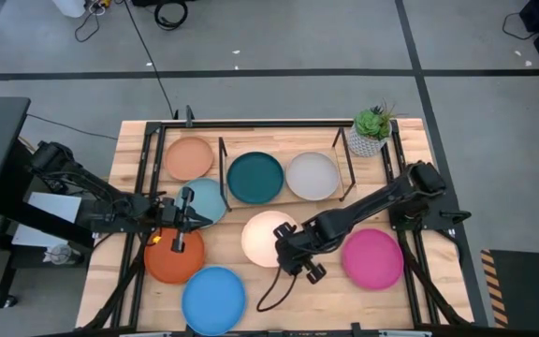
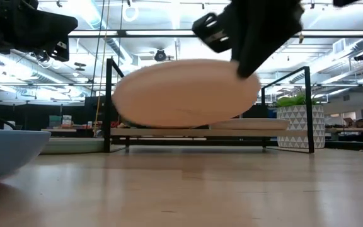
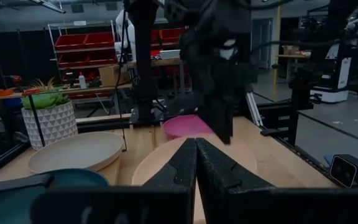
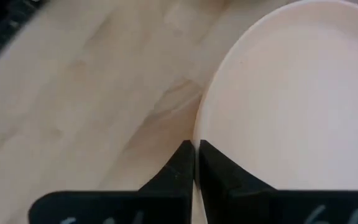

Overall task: Place and stack plates onto a shelf
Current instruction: Stack the peach plate on top of the gray plate on the shelf

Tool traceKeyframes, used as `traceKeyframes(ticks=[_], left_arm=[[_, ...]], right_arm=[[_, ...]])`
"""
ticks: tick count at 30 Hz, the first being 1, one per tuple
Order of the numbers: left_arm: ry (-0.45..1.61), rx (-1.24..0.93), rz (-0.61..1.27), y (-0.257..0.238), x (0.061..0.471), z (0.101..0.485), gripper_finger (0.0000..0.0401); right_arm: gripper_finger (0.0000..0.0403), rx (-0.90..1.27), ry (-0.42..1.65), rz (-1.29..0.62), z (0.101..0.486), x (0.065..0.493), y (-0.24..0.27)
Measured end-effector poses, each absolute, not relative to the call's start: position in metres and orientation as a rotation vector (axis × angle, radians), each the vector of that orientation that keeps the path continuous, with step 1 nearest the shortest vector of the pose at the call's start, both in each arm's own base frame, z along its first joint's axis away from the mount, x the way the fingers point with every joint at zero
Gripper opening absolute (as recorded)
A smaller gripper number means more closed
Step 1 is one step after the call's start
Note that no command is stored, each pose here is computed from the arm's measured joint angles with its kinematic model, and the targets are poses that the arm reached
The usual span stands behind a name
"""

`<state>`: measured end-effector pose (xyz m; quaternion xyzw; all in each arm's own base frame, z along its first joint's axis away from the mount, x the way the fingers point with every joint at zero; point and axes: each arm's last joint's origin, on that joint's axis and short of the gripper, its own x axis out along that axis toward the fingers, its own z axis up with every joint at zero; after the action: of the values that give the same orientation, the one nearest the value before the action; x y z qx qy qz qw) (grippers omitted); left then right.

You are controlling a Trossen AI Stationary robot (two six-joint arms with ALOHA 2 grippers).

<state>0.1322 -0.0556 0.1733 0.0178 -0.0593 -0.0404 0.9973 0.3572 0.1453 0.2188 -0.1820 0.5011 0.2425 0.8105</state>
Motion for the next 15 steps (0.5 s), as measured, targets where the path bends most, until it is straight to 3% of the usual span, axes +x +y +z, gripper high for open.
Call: traceKeyframes(ticks=[10, 15], left_arm=[[-0.12, 0.035, -0.081, -0.056, 0.132, 0.173, 0.0016], [-0.12, 0.035, -0.081, -0.056, 0.132, 0.173, 0.0016]], right_arm=[[0.0018, -0.41, 1.147, 0.334, 0.253, 0.333, 0.118], [0.0018, -0.363, 1.227, 0.147, 0.264, 0.324, 0.083]])
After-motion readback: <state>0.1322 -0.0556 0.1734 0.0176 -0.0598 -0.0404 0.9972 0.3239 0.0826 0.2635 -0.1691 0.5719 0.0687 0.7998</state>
